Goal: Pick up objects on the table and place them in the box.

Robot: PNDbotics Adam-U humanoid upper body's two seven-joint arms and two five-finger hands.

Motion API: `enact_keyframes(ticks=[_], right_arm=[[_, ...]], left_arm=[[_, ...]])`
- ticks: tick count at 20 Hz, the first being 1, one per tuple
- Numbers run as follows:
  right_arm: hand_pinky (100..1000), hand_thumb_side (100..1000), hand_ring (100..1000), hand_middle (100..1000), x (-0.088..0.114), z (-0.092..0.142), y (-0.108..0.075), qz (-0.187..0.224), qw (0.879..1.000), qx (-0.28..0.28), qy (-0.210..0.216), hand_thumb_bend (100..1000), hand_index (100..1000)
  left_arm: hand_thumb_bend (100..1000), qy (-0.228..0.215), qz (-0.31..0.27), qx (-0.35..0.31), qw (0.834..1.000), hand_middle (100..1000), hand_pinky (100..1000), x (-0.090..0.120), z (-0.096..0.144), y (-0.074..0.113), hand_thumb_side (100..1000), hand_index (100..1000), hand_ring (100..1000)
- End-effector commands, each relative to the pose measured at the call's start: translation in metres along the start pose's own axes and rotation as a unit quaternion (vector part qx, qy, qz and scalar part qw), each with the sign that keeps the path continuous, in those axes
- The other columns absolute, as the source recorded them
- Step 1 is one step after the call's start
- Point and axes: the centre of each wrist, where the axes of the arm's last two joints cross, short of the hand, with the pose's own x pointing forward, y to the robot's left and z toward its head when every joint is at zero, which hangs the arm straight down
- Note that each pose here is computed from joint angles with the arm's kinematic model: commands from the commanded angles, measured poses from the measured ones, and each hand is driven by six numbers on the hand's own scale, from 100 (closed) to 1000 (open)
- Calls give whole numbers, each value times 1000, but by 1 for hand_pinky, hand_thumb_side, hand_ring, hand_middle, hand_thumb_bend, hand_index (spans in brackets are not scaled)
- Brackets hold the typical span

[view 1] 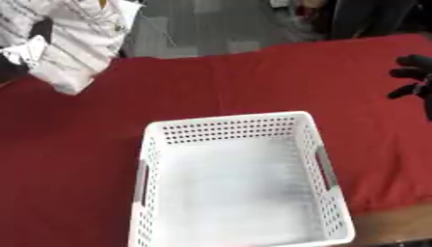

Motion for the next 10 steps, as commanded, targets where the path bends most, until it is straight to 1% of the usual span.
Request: enact_keyframes(ticks=[1, 6, 10], right_arm=[[581, 927, 777, 801, 4, -2, -4, 5, 1000, 4, -8, 386, 893], [581, 927, 777, 801, 4, -2, -3, 3, 1000, 6, -10, 385, 893], [581, 926, 777, 801, 4, -3, -3, 2, 1000, 8, -11, 384, 893]], left_arm=[[100, -48, 11, 2, 999, 100, 335, 11, -9, 5, 372, 155, 112], [100, -109, 45, -35, 992, 100, 335, 31, -16, -7, 360, 156, 113], [100, -150, 53, -79, 984, 100, 335, 45, -16, -18, 351, 156, 114]])
